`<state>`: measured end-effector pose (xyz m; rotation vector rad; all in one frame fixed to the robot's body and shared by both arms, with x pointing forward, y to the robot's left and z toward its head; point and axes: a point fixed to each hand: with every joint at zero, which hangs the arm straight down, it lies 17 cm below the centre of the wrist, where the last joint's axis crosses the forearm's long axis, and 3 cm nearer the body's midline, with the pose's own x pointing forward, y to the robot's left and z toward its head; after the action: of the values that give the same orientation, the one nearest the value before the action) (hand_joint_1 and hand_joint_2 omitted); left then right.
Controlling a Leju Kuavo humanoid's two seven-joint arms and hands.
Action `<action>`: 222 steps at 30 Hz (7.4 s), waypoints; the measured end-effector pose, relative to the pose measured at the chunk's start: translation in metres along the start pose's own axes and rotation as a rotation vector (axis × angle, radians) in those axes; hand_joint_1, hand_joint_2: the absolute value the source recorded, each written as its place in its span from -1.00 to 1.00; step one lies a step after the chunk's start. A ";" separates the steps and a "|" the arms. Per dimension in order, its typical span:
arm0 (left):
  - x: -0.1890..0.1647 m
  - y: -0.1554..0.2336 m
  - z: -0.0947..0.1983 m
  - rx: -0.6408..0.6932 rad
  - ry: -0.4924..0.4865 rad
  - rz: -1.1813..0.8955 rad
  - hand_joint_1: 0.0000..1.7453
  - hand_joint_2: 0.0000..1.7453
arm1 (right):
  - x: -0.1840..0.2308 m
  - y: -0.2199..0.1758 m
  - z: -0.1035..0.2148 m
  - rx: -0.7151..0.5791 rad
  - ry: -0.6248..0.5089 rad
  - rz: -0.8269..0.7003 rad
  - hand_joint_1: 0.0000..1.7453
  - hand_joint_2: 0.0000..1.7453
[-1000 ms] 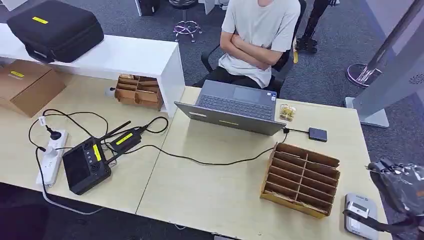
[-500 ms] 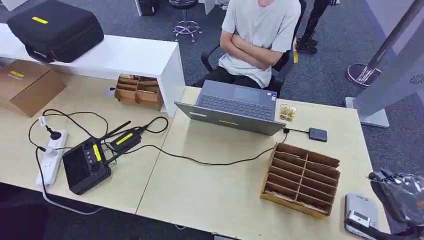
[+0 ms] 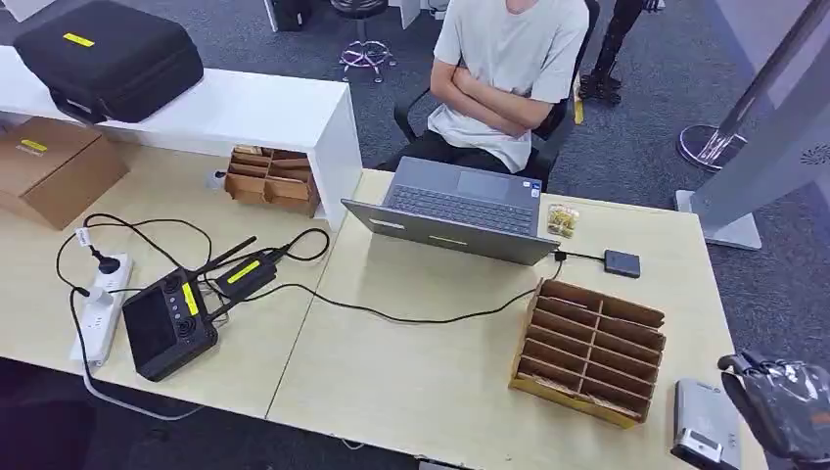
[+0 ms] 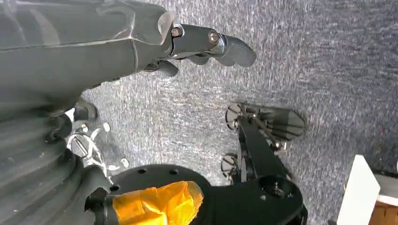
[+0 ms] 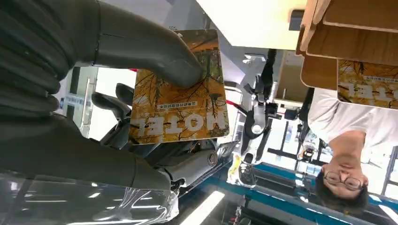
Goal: Pass the card to the sensor for recognition and then transmit it.
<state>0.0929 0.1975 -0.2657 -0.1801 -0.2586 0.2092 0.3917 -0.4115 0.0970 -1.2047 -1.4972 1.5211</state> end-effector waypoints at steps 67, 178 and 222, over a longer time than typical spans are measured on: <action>0.001 0.004 0.000 -0.006 0.003 -0.038 -1.00 1.00 | 0.034 -0.036 -0.086 -0.084 -0.063 -0.125 1.00 1.00; 0.010 -0.012 -0.001 -0.010 -0.046 0.018 -1.00 1.00 | 0.139 -0.228 -0.101 -0.586 -0.424 0.003 -1.00 1.00; 0.015 0.002 -0.001 0.036 -0.071 0.137 -1.00 1.00 | 0.231 -0.046 0.028 -0.102 -0.373 -0.485 -1.00 1.00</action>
<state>0.1071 0.2030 -0.2635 -0.1549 -0.3131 0.3559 0.2804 -0.2018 0.1051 -0.5559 -1.9563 1.3879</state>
